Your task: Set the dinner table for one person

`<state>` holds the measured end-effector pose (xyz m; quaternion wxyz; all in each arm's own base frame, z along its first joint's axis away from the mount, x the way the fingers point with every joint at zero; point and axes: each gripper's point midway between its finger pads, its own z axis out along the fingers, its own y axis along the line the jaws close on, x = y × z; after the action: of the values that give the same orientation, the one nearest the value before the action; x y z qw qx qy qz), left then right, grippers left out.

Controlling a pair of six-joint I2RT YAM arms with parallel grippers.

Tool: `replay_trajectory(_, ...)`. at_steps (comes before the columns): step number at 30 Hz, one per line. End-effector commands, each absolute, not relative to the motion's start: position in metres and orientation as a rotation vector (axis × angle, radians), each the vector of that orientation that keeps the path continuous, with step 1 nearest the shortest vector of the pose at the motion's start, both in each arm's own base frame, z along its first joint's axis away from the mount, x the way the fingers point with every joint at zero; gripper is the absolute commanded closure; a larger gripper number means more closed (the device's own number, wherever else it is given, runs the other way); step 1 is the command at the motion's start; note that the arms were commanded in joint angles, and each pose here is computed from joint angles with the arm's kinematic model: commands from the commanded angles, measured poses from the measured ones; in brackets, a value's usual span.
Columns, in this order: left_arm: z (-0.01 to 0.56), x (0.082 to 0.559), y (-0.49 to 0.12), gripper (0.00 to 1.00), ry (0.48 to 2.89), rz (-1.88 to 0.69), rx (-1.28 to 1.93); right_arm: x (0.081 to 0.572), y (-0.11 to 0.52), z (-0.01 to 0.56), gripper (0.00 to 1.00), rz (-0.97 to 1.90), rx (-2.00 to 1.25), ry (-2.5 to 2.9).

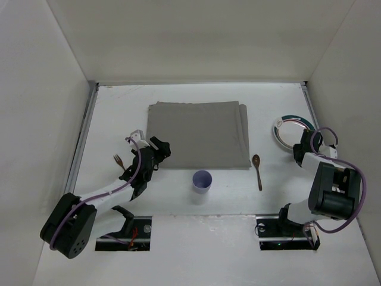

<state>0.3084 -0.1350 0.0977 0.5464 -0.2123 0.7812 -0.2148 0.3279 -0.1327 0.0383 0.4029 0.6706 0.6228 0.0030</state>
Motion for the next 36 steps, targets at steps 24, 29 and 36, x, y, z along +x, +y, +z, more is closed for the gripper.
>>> replay_trajectory(24,0.144,0.308,-0.128,0.37,1.69,-0.504,-0.458,0.401,0.03,0.249,0.96,0.738,0.898,1.421)
replay_trajectory(29,0.146,0.309,-0.115,0.41,1.664,-0.372,-0.456,0.422,0.152,0.233,0.96,0.957,0.68,1.608)
replay_trajectory(36,0.164,0.309,-0.115,0.41,1.621,-0.372,-0.458,0.438,0.243,0.184,0.95,1.073,0.552,1.816)
